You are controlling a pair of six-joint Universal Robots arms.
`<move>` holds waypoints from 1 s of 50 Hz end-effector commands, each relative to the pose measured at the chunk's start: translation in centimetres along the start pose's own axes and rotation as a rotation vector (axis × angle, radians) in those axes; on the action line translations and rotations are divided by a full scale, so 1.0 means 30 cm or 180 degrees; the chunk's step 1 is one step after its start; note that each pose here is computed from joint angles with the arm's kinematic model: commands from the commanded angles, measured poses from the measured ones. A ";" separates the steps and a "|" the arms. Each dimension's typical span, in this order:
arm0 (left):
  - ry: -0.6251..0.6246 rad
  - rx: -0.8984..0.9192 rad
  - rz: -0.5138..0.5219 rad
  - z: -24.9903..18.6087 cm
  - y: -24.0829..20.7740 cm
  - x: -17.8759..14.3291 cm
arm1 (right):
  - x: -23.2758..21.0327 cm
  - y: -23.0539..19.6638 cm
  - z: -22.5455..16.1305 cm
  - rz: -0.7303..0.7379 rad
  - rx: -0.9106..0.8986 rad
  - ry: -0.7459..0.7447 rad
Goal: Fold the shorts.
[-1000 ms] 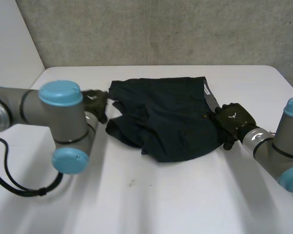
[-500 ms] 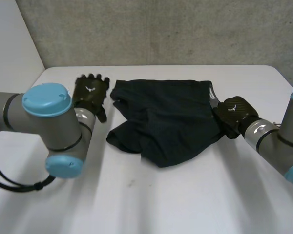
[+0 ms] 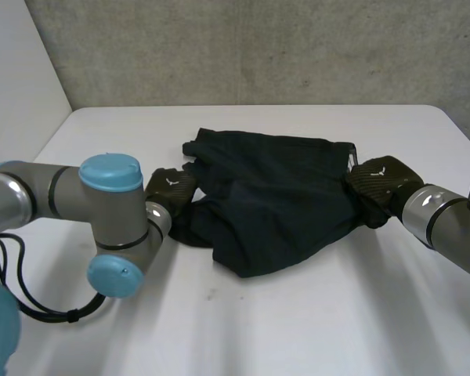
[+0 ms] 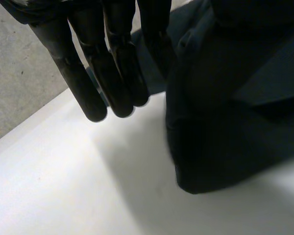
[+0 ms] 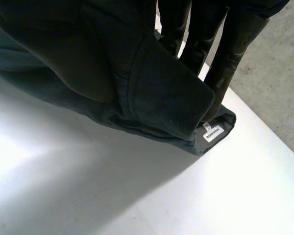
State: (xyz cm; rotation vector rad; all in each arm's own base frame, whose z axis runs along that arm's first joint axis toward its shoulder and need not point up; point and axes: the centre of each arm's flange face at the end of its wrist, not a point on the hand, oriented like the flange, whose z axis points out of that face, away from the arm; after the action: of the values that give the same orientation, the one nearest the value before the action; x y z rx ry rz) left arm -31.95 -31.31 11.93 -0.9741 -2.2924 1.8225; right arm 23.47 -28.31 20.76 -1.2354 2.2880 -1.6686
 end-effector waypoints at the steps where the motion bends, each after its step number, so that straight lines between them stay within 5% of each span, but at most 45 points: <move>1: -0.0045 0.0009 0.0124 0.028 0.017 -0.010 | 0.007 -0.004 -0.006 0.0065 -0.0012 0.0002; 5: -0.0078 0.0095 0.0120 0.014 -0.023 -0.023 | 0.009 -0.006 -0.006 0.0090 -0.0004 0.0000; 13: -0.0679 0.0768 0.0074 0.031 -0.208 -0.244 | -0.011 -0.019 -0.016 0.0230 -0.0009 -0.0070; 18: -0.0950 0.0906 0.0386 0.088 -0.218 -0.324 | 0.008 -0.042 -0.012 0.0558 0.0055 -0.0024; 25: -0.0812 0.0686 0.0774 0.175 -0.091 -0.253 | -0.013 0.003 0.073 0.0852 -0.0080 -0.0109; 36: -0.0617 0.0762 0.0624 0.148 -0.079 -0.138 | -0.105 0.036 0.166 0.1036 -0.0189 -0.0269; 45: -0.0770 0.0736 0.0243 -0.055 -0.189 -0.191 | -0.104 0.017 0.167 0.0981 -0.0120 -0.0169; 50: -0.0403 0.0167 -0.0200 -0.241 -0.153 -0.114 | -0.100 0.017 0.164 0.0983 -0.0082 -0.0144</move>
State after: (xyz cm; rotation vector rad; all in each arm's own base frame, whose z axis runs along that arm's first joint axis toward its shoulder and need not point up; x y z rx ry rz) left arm -29.36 -32.84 19.09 -0.8668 -2.1457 2.2438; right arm 27.73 -30.20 16.86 -0.8639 2.3438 -1.4664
